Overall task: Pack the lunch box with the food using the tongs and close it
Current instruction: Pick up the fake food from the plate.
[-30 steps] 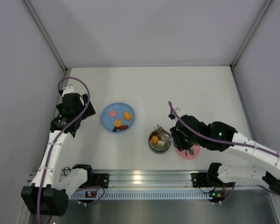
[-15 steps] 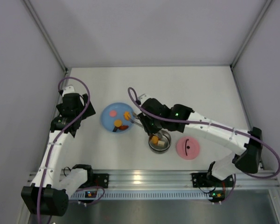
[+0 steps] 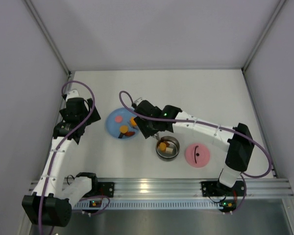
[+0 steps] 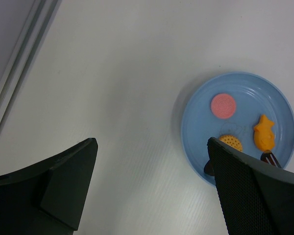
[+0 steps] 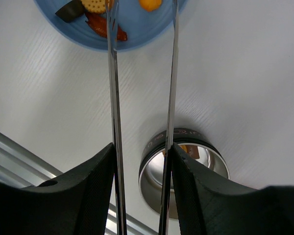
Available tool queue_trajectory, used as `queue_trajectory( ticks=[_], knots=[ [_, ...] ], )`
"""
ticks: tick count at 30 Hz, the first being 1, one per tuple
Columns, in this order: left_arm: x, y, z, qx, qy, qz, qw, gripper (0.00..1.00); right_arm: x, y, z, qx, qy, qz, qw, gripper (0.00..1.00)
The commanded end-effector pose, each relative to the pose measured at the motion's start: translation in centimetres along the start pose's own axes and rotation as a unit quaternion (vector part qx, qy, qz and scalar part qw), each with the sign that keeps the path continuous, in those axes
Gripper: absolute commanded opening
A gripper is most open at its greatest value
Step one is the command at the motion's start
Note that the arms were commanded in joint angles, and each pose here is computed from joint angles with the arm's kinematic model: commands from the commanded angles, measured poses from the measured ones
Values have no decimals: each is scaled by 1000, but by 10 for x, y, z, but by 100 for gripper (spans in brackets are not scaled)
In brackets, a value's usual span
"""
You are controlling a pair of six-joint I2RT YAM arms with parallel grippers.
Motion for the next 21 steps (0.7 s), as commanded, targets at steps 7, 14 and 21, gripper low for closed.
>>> queue_trajectory(
  ticks=[7,14,21],
  knots=[
    [-15,4,-1,5,3,-31,1000,99,-37,-12,1,-20,-34,-57,998,45],
    [-15,4,-1,4,3,-30,1000,99,-36,-25,3,-23,-36,-44,998,44],
    [-15,4,-1,4,2,-31,1000,99,-33,-34,3,-22,-35,-36,999,43]
  ],
)
Point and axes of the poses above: each gripper's point midway between its finger pads, its own y axis back along the fingers, its own z axis along the line the jaws close on, x = y × z, the point moved 7 cm from there along y, back along the fingers, and after that the axes turned 11 degrees about -y, right-handed, at the moved point
